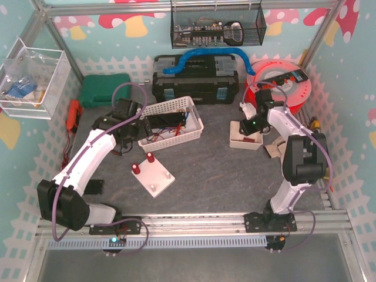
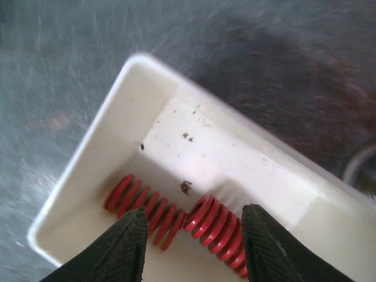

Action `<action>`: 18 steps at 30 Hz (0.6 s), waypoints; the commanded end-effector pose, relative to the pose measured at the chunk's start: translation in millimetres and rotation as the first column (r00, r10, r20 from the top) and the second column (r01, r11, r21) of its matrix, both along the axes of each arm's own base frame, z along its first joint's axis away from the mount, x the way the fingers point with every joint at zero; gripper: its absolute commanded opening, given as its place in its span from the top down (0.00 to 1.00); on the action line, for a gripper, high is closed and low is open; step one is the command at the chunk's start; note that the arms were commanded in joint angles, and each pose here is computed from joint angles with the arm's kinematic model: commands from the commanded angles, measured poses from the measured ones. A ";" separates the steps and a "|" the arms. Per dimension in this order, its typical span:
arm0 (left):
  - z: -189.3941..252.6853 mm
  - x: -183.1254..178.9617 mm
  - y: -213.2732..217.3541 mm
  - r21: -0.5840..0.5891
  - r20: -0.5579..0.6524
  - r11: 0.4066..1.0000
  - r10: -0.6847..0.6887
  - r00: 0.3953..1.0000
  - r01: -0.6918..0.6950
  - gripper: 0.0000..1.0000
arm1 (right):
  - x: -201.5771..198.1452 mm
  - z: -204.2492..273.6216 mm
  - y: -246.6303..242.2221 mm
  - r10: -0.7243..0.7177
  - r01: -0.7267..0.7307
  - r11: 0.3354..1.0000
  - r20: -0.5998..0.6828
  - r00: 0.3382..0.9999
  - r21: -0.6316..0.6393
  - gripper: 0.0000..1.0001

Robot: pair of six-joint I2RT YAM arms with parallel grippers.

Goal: Install the large spring

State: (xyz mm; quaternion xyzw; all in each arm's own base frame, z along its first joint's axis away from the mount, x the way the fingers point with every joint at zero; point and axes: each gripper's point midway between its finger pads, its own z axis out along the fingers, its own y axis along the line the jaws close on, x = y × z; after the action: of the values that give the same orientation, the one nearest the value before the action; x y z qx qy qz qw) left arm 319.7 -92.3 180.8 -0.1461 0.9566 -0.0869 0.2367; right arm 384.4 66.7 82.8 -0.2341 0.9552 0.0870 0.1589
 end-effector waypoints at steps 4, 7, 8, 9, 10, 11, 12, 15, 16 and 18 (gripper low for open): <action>17.8 2.4 -1.7 -0.018 0.052 1.000 -0.010 0.999 0.011 0.08 | 0.2 74.2 -19.8 -0.658 0.662 0.741 -0.076 0.750 0.112 0.52; 19.8 2.3 -3.2 -0.031 0.063 0.999 -0.010 0.998 0.012 0.08 | -14.8 87.0 -1.4 -0.787 0.812 0.523 -0.219 0.576 0.259 0.52; 20.3 2.3 -3.8 -0.037 0.068 0.999 -0.010 0.998 0.013 0.08 | -18.8 87.5 1.4 -0.818 0.848 0.444 -0.255 0.516 0.289 0.51; 20.3 2.2 -5.1 -0.046 0.074 0.999 -0.012 0.997 0.016 0.08 | -21.6 89.9 3.0 -0.837 0.867 0.380 -0.279 0.470 0.321 0.50; 20.2 2.0 -7.2 -0.059 0.079 0.998 -0.017 0.997 0.021 0.08 | -25.0 87.0 3.3 -0.855 0.887 0.317 -0.304 0.421 0.335 0.48; 20.2 1.5 -9.7 -0.073 0.083 0.997 -0.024 0.996 0.030 0.07 | -30.5 80.4 1.1 -0.873 0.911 0.252 -0.330 0.359 0.325 0.46; 20.5 0.5 -13.1 -0.088 0.085 0.995 -0.035 0.996 0.042 0.07 | -37.2 72.7 -1.3 -0.886 0.932 0.199 -0.352 0.304 0.304 0.44; 23.1 -3.1 -20.6 -0.124 0.092 0.990 -0.061 0.994 0.072 0.06 | -54.6 48.8 -5.8 -0.900 0.969 0.082 -0.401 0.173 0.233 0.43; 24.2 -5.1 -22.0 -0.129 0.095 0.988 -0.067 0.993 0.079 0.01 | -56.1 43.7 -6.5 -0.901 0.970 0.071 -0.402 0.162 0.231 0.44; 26.5 -7.7 -24.1 -0.138 0.103 0.986 -0.080 0.991 0.094 0.01 | -57.9 37.2 -10.4 -0.910 0.974 0.048 -0.393 0.134 0.221 0.45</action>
State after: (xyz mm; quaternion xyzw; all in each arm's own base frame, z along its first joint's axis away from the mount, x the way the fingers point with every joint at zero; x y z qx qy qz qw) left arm 317.5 -106.5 199.4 -0.1333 0.9456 -0.1417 0.2609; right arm 328.4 63.9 132.9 0.4041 0.8799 0.1909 0.1614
